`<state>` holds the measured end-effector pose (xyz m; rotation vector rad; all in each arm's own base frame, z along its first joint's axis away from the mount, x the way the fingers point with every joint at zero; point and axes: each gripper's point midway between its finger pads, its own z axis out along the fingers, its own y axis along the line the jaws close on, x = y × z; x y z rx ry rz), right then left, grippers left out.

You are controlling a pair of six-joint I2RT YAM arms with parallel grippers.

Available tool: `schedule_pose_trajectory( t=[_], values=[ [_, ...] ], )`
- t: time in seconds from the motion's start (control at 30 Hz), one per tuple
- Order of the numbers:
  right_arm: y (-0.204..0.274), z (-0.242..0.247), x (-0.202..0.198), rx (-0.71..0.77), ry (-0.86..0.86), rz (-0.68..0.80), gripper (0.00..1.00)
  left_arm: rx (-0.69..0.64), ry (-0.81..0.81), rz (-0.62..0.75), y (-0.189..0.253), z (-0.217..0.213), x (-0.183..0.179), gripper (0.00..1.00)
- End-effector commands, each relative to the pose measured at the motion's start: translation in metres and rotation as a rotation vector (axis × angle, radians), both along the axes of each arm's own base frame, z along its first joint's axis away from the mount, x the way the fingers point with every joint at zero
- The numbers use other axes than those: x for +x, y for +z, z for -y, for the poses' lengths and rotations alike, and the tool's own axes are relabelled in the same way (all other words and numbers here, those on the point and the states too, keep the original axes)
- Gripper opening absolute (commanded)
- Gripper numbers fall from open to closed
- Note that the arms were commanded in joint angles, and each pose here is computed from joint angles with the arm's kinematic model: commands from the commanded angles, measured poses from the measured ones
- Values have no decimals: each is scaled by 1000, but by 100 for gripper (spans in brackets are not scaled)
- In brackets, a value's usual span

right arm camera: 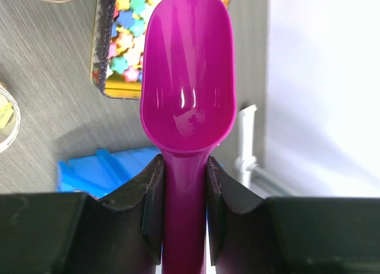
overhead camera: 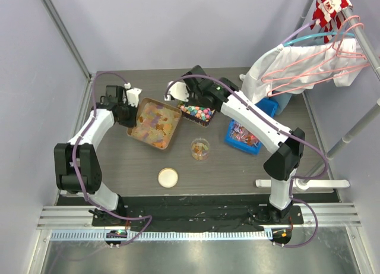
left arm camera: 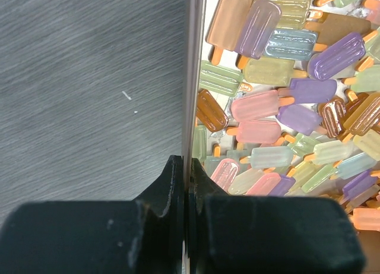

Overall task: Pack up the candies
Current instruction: Scoop the fake candies from the storage box.

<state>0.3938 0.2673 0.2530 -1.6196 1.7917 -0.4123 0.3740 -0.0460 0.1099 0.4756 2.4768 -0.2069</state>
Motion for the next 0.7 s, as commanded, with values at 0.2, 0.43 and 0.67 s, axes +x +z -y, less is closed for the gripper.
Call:
schedule_pose_trajectory(
  t=[0.2,0.43,0.67],
  values=[
    [58,-35,-44,-80,201,118,1,82,63,67,14,-17,23,0],
    [25,-70,-63,-226,296,110,1,172,72,71,14,-21,23,0],
    [-9,-84,-51,-391,316,119,1,214,65,83,18,-19,23,0]
  ],
)
